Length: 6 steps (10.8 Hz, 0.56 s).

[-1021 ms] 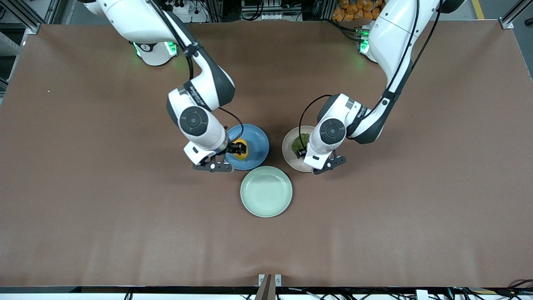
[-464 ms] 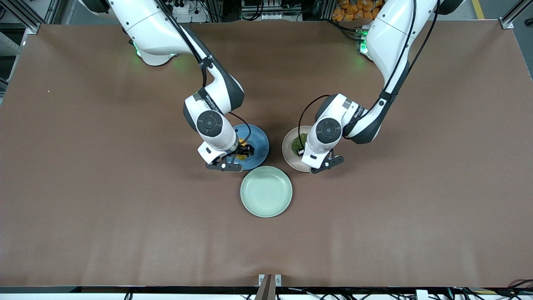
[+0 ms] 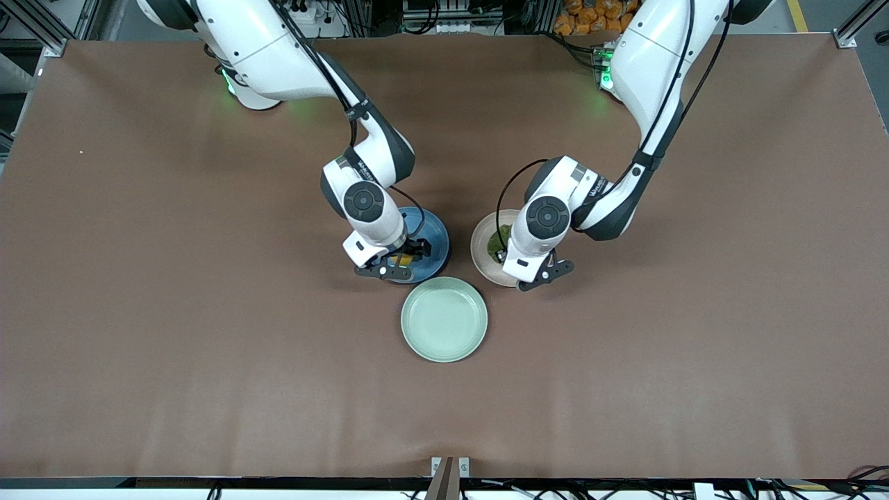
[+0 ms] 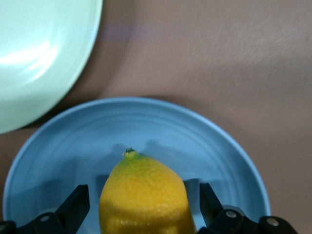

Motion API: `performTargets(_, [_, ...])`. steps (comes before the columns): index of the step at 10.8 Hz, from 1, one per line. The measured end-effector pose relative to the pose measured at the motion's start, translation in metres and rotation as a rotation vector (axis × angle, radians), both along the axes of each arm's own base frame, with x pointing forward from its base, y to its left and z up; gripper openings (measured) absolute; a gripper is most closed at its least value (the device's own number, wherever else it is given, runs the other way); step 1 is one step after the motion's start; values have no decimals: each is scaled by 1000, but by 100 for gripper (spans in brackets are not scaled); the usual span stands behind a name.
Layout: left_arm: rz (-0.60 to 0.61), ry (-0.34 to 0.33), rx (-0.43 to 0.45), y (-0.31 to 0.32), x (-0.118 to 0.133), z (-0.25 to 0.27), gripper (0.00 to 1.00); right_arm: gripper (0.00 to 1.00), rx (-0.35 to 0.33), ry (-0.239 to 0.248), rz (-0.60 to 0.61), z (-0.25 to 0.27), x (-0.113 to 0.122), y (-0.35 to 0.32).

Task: Pick lemon and lettuce from blue and beige plates
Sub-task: 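Lift the lemon with the right gripper while the left gripper carries the lettuce away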

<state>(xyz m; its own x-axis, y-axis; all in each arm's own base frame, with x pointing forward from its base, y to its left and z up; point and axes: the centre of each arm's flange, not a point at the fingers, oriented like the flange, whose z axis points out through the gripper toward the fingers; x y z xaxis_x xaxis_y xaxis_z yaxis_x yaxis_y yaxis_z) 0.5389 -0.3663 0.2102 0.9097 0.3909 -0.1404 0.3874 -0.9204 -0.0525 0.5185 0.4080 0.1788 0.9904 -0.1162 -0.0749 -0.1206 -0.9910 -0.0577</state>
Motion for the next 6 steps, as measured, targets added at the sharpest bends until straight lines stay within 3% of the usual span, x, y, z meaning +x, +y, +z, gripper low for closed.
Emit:
performTargets(3, [15, -18, 20, 31, 21, 77, 2, 59, -9, -6, 2, 0, 3, -3])
performTargets(6, [-77, -57, -1, 127, 59, 149, 2, 59, -11, -10, 2, 1, 5, -4])
